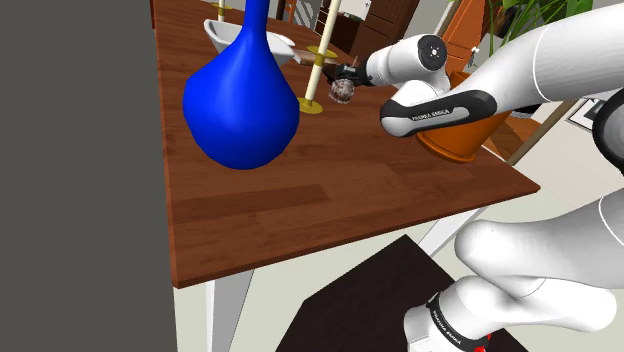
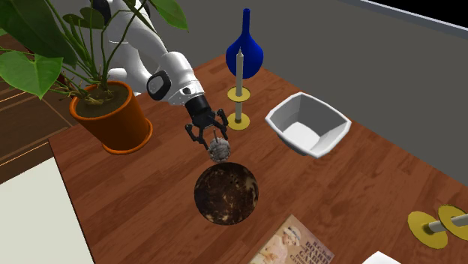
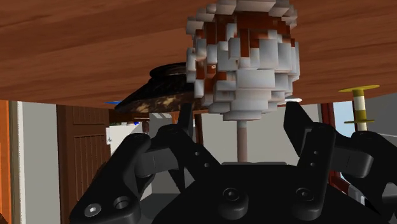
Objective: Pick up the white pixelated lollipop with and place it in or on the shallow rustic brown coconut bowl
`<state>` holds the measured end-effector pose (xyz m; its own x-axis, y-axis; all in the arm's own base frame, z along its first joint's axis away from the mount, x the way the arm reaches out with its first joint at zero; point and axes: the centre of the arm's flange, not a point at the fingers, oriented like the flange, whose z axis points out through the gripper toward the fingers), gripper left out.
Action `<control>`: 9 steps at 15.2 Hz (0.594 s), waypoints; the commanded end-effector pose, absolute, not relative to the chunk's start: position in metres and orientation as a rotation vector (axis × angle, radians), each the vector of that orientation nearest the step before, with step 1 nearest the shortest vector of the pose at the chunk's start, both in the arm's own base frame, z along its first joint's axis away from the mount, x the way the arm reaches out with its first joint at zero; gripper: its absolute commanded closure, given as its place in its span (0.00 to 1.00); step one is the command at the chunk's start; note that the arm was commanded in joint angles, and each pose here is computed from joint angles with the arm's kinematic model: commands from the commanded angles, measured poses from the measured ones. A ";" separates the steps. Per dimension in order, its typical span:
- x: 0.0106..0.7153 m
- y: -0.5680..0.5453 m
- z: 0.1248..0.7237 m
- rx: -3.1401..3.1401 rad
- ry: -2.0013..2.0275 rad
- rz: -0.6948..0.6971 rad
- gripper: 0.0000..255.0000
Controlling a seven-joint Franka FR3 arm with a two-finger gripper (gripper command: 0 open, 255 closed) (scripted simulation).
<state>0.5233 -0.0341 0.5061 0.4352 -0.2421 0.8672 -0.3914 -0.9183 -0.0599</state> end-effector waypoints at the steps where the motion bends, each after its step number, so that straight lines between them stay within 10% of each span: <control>1: 0.522 -0.034 0.504 2.536 -0.563 1.484 1.00; 9: 0.522 -0.034 0.547 2.536 -0.563 1.484 1.00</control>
<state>0.5222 -0.0343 0.5415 0.4402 -0.2432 0.8643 -0.3916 -0.9182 -0.0589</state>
